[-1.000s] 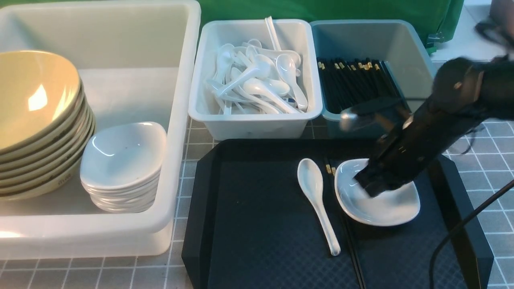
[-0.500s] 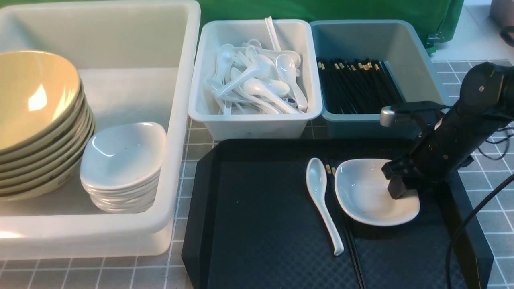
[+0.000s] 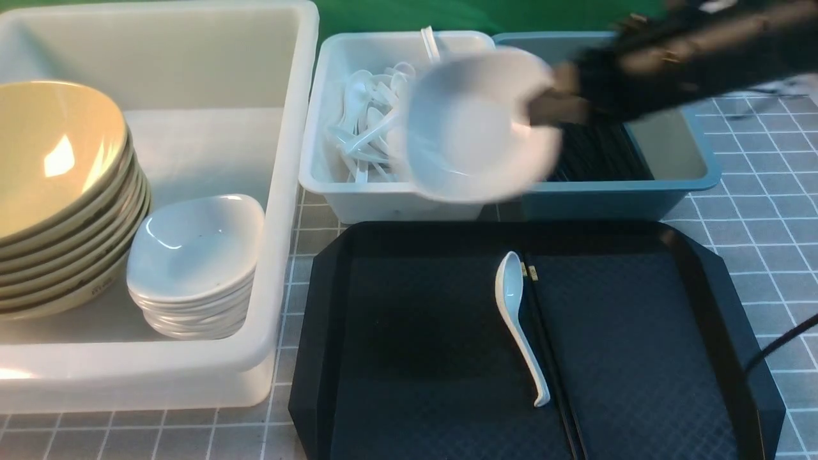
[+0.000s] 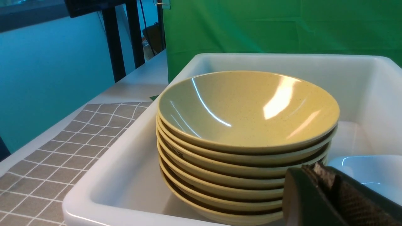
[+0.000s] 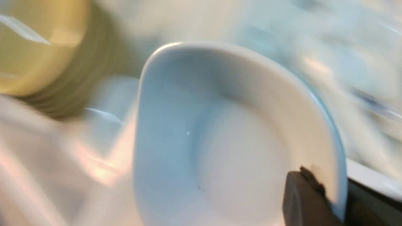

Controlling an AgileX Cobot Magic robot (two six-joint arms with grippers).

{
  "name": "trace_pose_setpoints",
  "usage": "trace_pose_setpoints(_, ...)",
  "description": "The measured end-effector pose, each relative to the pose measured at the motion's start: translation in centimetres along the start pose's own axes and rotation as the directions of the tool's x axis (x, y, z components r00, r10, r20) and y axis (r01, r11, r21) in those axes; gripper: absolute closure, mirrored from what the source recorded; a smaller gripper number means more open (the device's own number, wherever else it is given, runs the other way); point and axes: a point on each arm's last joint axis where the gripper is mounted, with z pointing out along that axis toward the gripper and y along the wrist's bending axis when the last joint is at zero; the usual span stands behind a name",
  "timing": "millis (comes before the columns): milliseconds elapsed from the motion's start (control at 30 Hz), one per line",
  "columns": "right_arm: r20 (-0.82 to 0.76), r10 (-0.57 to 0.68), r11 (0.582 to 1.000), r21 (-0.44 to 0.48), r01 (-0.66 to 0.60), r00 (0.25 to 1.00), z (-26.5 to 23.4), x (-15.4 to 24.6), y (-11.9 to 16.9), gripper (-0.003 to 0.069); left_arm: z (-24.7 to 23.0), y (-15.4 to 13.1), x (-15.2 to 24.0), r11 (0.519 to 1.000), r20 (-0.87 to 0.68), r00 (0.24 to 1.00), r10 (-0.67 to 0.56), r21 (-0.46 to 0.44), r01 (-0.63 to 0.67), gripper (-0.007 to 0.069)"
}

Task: On grey table put chopsticks spoon bowls plates into blue grey white boxes.
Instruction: 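Place the white bowl into the white bin on top of the stacked bowls with the right gripper, then reach down and grasp the white spoon resting in the bowl with the right gripper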

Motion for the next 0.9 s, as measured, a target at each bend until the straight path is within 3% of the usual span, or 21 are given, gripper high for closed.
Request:
trace_pose_setpoints(67, 0.041, 0.036, 0.993, -0.113, -0.031, 0.999, 3.2, 0.6, 2.2, 0.0595, 0.0, 0.0, 0.0, 1.000, 0.000, 1.000, 0.001, 0.000, -0.001, 0.0634)
trace_pose_setpoints(133, 0.055, 0.030, 0.986, -0.164, -0.020, 0.998, 6.5, 1.6, 4.0, 0.0589, 0.0, 0.0, 0.0, 1.000, 0.000, 1.000, 0.002, -0.001, -0.002, 0.0634)
trace_pose_setpoints(233, 0.064, -0.010, 0.988, -0.155, 0.020, 0.998, 10.4, 2.8, 5.0, 0.0559, 0.0, 0.0, 0.0, 1.000, 0.000, 1.000, 0.002, -0.001, -0.002, 0.0634)
trace_pose_setpoints(333, 0.052, -0.004, 0.987, -0.160, 0.013, 0.999, 14.2, 3.4, 5.2, 0.0434, 0.0, 0.0, 0.0, 1.000, 0.000, 1.000, 0.002, -0.001, -0.002, 0.0634)
trace_pose_setpoints(367, 0.056, -0.005, 0.987, -0.162, 0.014, 0.998, 14.1, 3.3, 5.3, 0.0424, 0.0, 0.0, 0.0, 1.000, 0.000, 1.000, 0.002, -0.001, -0.002, 0.0634)
trace_pose_setpoints(433, 0.048, 0.023, 0.985, -0.172, -0.014, 0.999, 15.0, 3.1, 4.8, 0.0282, 0.0, 0.0, 0.0, 1.000, 0.000, 1.000, 0.002, -0.001, -0.002, 0.0634)
trace_pose_setpoints(467, 0.047, 0.023, 0.984, -0.178, -0.014, 0.999, 14.9, 3.0, 4.8, 0.0282, 0.0, 0.0, 0.0, 1.000, 0.000, 1.000, 0.002, -0.001, -0.002, 0.0634)
trace_pose_setpoints(500, 0.030, 0.030, 0.979, -0.203, -0.023, 0.999, 14.3, 2.5, 4.1, 0.0211, 0.0, 0.0, 0.0, 1.000, 0.000, 1.000, 0.002, -0.001, -0.002, 0.0634)
trace_pose_setpoints(600, -0.034, 0.009, 0.973, -0.230, -0.016, 0.999, 11.8, 1.3, 2.9, 0.0169, 0.0, 0.0, 0.0, 1.000, 0.000, 1.000, 0.002, -0.001, -0.002, 0.0634)
trace_pose_setpoints(667, -0.149, -0.039, 0.983, -0.182, 0.011, 0.988, 8.7, 0.7, 1.7, 0.0172, 0.0, 0.0, 0.0, 1.000, 0.000, 1.000, 0.002, -0.001, -0.002, 0.0634)
trace_pose_setpoints(767, -0.338, -0.132, 0.990, -0.009, 0.137, 0.932, 5.0, 1.0, -0.2, 0.0196, 0.0, 0.0, 0.0, 1.000, 0.000, 1.000, 0.002, -0.001, -0.002, 0.0634)
trace_pose_setpoints(833, -0.498, -0.095, 0.968, 0.155, 0.196, 0.862, 3.1, 2.5, -2.0, 0.0224, 0.0, 0.0, 0.0, 1.000, 0.000, 1.000, 0.002, -0.001, -0.002, 0.0634)
trace_pose_setpoints(900, -0.587, -0.049, 0.938, 0.251, 0.240, 0.808, 2.5, 4.2, -3.5, 0.0238, 0.0, 0.0, 0.0, 1.000, 0.000, 1.000, 0.002, -0.001, -0.002, 0.0634)
